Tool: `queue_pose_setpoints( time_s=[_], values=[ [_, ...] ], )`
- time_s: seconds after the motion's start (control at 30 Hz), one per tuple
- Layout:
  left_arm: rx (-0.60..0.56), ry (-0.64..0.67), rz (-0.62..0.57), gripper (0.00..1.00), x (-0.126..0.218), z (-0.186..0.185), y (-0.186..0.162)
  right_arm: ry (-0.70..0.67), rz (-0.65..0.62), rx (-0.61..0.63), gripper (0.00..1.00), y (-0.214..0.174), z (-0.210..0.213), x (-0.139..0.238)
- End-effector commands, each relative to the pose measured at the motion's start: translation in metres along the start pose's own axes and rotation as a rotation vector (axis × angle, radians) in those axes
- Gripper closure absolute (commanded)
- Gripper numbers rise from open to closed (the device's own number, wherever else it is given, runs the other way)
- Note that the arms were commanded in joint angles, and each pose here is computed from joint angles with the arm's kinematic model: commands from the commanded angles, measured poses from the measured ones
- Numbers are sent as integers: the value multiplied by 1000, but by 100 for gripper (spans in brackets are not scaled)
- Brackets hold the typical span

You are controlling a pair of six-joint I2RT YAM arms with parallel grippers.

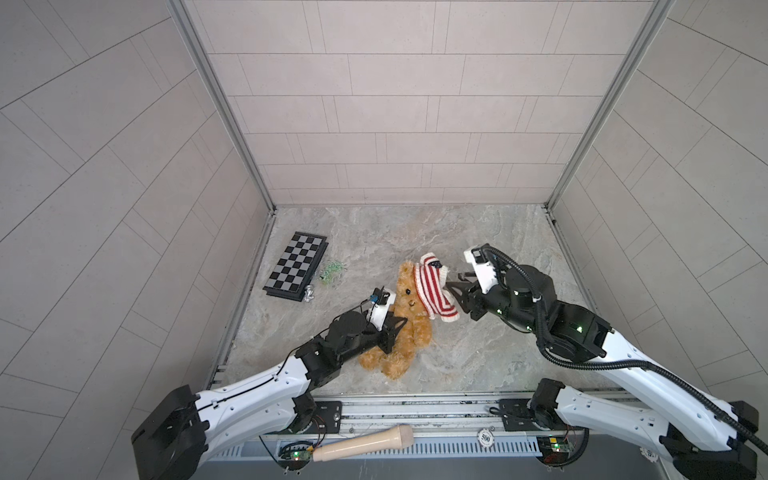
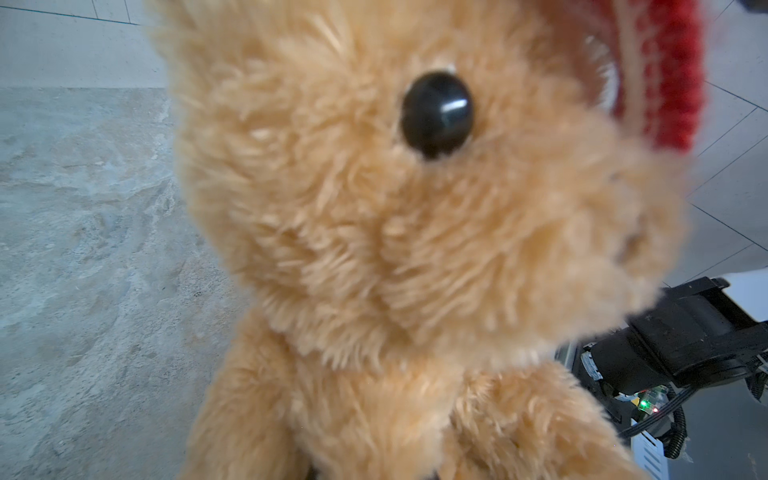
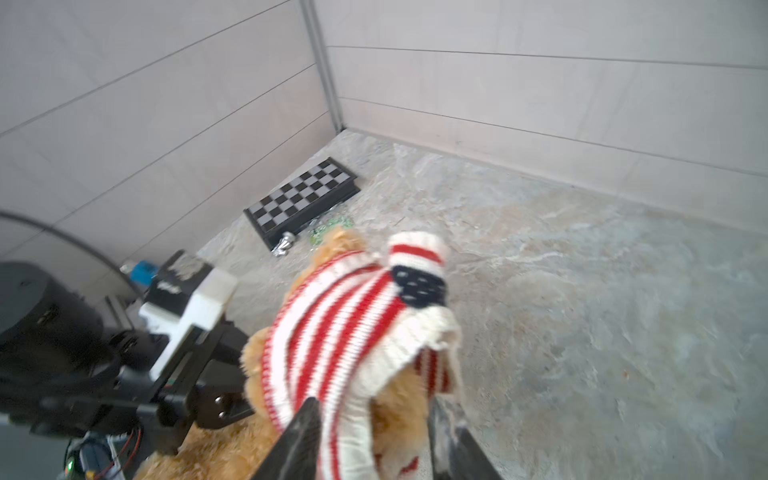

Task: Dress the teddy bear
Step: 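Pull the sweater down over the bear's head with the right gripper while the left holds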

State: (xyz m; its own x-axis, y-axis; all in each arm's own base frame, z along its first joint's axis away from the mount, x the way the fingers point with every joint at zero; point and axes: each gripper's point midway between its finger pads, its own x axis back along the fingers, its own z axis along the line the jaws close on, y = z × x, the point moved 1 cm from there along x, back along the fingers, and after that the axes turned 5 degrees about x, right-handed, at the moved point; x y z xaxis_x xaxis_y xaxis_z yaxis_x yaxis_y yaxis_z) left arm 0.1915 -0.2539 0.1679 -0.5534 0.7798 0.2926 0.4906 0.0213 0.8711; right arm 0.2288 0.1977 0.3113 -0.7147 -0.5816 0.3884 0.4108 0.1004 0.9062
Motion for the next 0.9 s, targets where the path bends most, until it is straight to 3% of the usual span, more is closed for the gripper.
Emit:
queue_pose_setpoints(
  time_s=[0.0, 0.43, 0.87],
  values=[
    [-11, -26, -63, 100, 4, -7, 14, 30, 48, -154, 58, -17, -12, 4],
    [-19, -82, -44, 100, 5, -17, 13, 222, 96, -194, 59, -24, 9, -23],
    [-29, -140, -40, 100, 7, -28, 16, 309, 107, -194, 56, -24, 21, -38]
  ],
)
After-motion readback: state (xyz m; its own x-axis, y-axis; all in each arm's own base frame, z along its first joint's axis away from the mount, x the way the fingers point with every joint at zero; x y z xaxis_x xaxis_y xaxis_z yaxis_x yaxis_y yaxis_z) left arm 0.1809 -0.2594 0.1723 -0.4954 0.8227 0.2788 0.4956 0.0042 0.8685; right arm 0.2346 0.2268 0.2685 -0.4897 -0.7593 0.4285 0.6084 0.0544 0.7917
